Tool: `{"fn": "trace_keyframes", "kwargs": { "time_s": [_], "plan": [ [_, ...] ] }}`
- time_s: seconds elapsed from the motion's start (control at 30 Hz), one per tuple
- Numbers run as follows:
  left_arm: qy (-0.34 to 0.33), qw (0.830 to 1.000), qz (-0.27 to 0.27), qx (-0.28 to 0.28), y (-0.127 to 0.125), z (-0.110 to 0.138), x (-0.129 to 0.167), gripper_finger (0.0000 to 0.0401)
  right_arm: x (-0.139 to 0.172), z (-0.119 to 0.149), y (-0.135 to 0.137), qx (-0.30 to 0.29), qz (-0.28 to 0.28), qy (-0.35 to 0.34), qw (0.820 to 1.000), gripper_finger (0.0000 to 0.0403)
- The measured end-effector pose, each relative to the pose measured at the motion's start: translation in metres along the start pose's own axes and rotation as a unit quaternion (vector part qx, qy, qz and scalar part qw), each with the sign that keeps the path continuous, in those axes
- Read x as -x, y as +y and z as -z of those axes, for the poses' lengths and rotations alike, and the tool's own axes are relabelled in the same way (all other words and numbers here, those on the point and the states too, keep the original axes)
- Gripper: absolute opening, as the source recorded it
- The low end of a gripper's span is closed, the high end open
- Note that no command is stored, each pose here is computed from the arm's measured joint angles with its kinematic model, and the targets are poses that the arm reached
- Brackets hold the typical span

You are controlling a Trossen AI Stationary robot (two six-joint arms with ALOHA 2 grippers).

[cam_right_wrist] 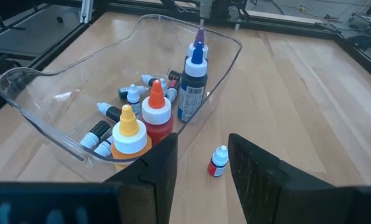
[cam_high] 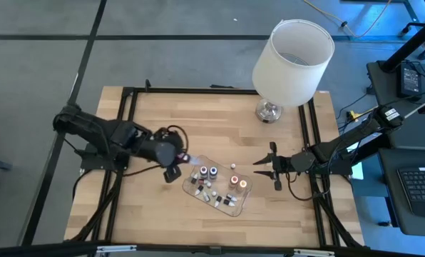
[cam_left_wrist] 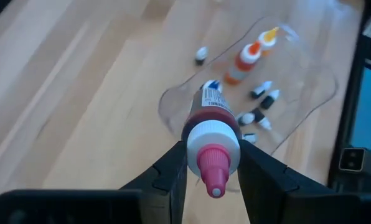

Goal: Pick & Place food coloring
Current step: Put the big pink food coloring bottle into the container

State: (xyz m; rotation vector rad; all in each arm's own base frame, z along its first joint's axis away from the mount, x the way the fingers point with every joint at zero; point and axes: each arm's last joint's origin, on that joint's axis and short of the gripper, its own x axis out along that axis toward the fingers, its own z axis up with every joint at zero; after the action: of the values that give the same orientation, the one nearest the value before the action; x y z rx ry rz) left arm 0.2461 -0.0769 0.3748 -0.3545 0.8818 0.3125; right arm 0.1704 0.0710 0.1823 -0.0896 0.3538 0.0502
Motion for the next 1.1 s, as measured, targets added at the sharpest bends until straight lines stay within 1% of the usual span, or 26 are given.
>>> {"fn": "trace_keyframes", "kwargs": {
  "time_s": [0.23, 0.37, 0.53, 0.73, 0.93, 1.1],
  "plan": [
    [0.012, 0.994, 0.025, -0.102, -0.017, -0.044, -0.019, 0.0112, 0.000, 0.000, 0.000, 0.000, 0.000, 0.000, 1.000, 0.0145],
    [0.028, 0.986, 0.031, -0.161, -0.022, -0.065, -0.044, 0.0112, 0.000, 0.000, 0.000, -0.001, 0.000, 0.000, 1.000, 0.0145],
    [0.057, 0.975, 0.071, -0.203, -0.030, -0.086, -0.078, 0.0112, 0.000, 0.000, 0.000, -0.002, 0.000, 0.000, 1.000, 0.0145],
    [0.080, 0.961, 0.090, -0.249, -0.043, -0.092, -0.112, 0.0112, 0.000, 0.000, 0.000, -0.002, 0.000, 0.000, 1.000, 0.0145],
    [0.118, 0.958, 0.070, -0.254, -0.047, -0.085, -0.143, 0.0112, 0.000, 0.000, 0.000, -0.002, 0.000, 0.001, 1.000, 0.0145],
    [0.141, 0.954, 0.062, -0.257, -0.048, -0.080, -0.162, 0.0119, 0.000, 0.000, 0.000, -0.002, 0.000, 0.001, 1.000, 0.0145]
  ]
}}
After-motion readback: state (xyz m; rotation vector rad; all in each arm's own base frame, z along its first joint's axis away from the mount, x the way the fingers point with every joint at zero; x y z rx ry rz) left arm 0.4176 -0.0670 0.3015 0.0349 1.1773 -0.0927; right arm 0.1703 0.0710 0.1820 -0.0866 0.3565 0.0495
